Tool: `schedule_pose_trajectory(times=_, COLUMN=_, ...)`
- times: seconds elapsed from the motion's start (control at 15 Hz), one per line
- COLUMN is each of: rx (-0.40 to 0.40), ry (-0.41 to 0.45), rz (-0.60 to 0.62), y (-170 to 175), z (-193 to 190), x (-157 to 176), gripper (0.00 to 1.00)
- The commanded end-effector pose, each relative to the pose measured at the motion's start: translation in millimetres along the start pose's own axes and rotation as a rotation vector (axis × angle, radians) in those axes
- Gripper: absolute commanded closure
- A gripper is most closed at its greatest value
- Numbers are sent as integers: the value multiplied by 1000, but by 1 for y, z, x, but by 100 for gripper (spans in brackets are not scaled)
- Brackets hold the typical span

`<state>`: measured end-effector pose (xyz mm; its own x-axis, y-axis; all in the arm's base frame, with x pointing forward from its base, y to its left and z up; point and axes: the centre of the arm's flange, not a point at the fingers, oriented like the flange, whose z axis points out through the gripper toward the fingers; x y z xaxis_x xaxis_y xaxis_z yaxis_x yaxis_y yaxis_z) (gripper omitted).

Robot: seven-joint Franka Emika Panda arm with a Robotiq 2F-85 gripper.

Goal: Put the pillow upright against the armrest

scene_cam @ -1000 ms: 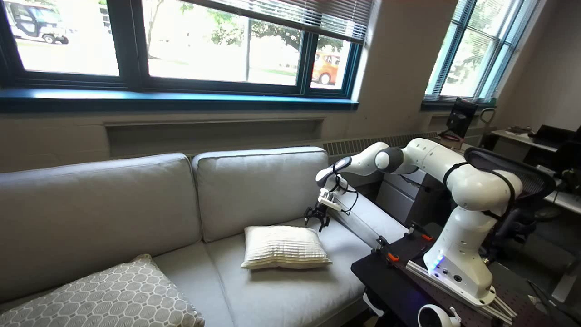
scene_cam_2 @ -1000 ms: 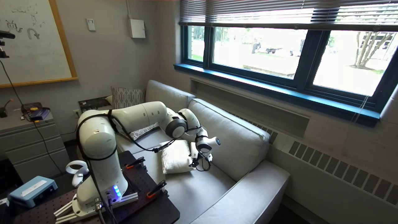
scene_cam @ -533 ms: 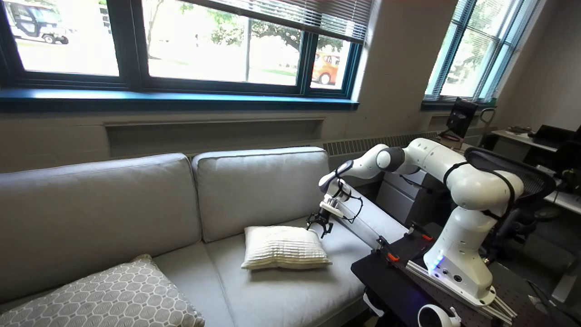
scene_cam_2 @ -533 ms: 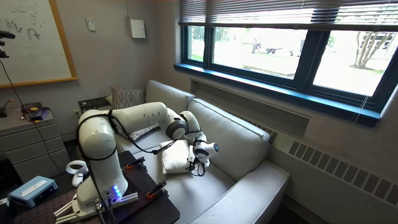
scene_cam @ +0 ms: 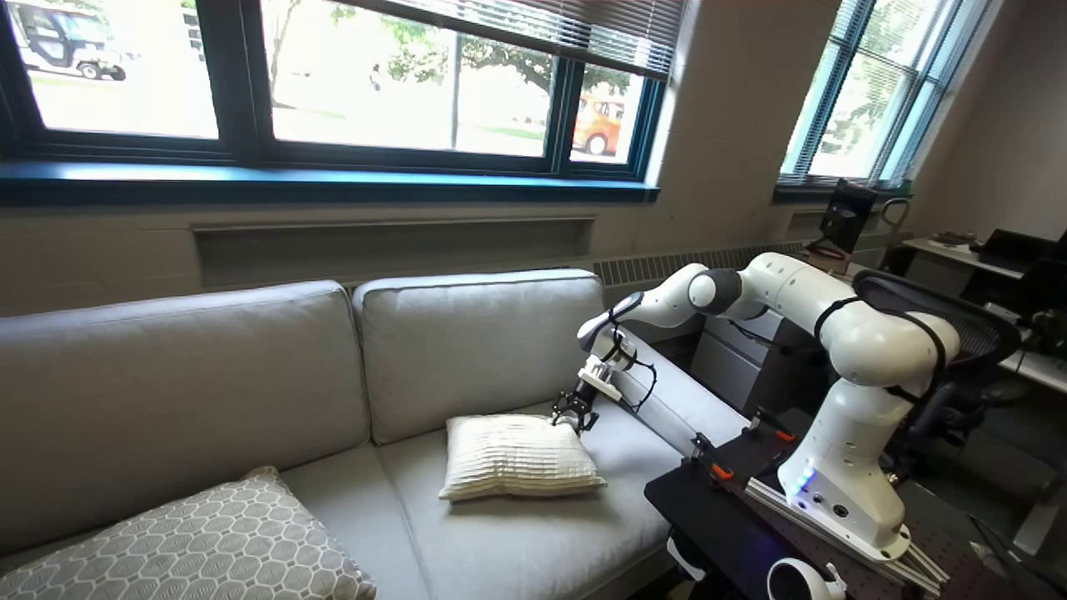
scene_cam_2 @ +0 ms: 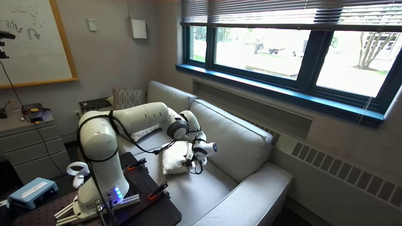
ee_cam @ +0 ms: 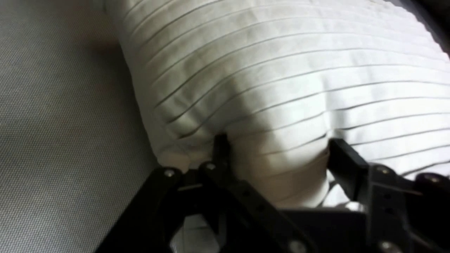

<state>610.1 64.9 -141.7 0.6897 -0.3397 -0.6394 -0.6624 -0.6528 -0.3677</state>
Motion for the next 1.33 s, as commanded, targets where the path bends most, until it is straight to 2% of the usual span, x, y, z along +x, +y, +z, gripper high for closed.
schedule_pose_trajectory(times=0.0, rx=-7, ry=-39, rz=-37, y=-26, z=33, x=63, gripper=55)
schedule_pose_trajectory(times=0.33, rx=-63, ry=-14, rz=-65, y=-36, z=20, x=56, gripper=93)
schedule_pose_trajectory(times=0.47, rx=-98, ry=11, rz=-117, y=-47, z=-2, x=34, gripper=100)
schedule_pose_trajectory(times=0.8, rx=-188, ry=146, rz=-218, y=-64, z=-55, x=-9, gripper=98)
schedule_pose_trajectory(times=1.07, rx=-165, ry=282, rz=-235, y=-44, z=-106, x=-28, gripper=98)
schedule_pose_trajectory(times=1.27, rx=-117, ry=397, rz=-225, y=-9, z=-141, x=-40, gripper=98)
